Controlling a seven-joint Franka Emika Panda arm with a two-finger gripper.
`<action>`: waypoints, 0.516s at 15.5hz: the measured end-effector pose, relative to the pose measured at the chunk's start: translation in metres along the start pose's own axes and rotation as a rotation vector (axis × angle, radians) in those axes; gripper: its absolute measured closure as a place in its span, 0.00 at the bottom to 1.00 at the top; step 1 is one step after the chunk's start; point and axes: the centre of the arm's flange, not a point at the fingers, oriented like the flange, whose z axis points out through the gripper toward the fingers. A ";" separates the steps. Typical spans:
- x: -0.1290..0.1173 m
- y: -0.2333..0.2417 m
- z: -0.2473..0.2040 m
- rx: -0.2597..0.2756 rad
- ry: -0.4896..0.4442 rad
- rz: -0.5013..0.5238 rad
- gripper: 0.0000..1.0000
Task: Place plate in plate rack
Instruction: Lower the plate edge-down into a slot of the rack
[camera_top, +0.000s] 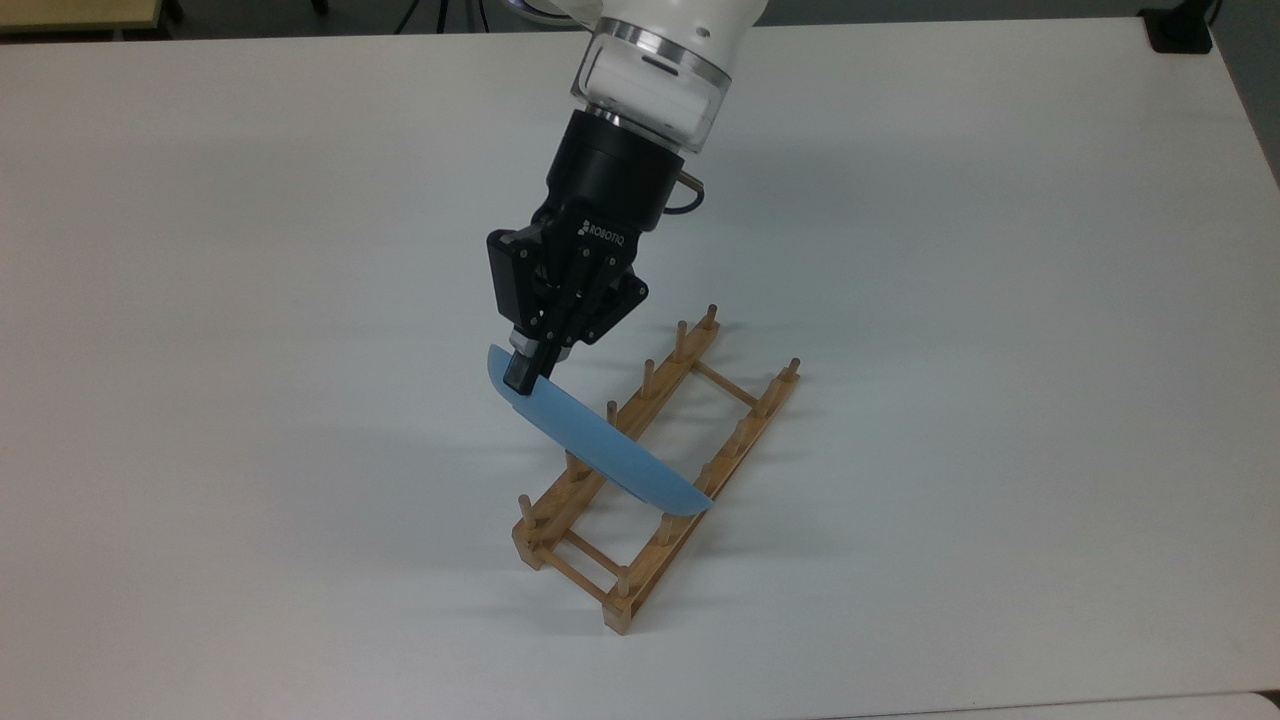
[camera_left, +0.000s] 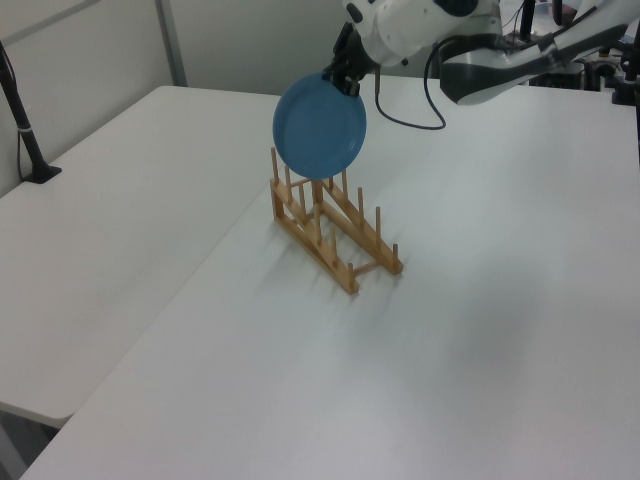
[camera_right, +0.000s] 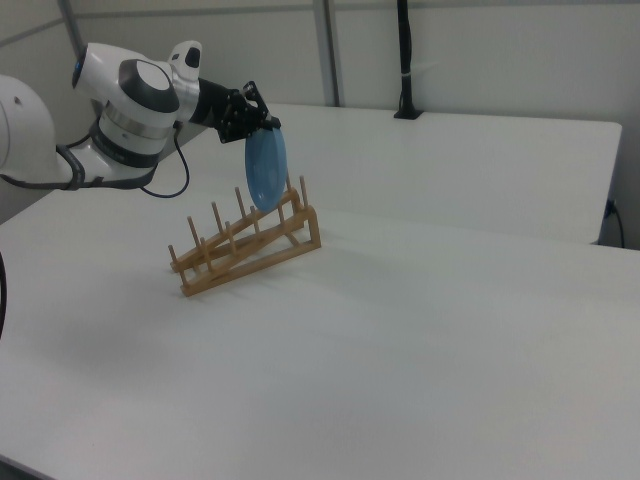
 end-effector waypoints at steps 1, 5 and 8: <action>0.001 -0.002 0.001 -0.001 0.002 0.003 0.95; 0.007 -0.015 0.001 0.008 0.007 -0.008 0.95; 0.008 -0.020 0.002 0.014 0.006 -0.013 0.95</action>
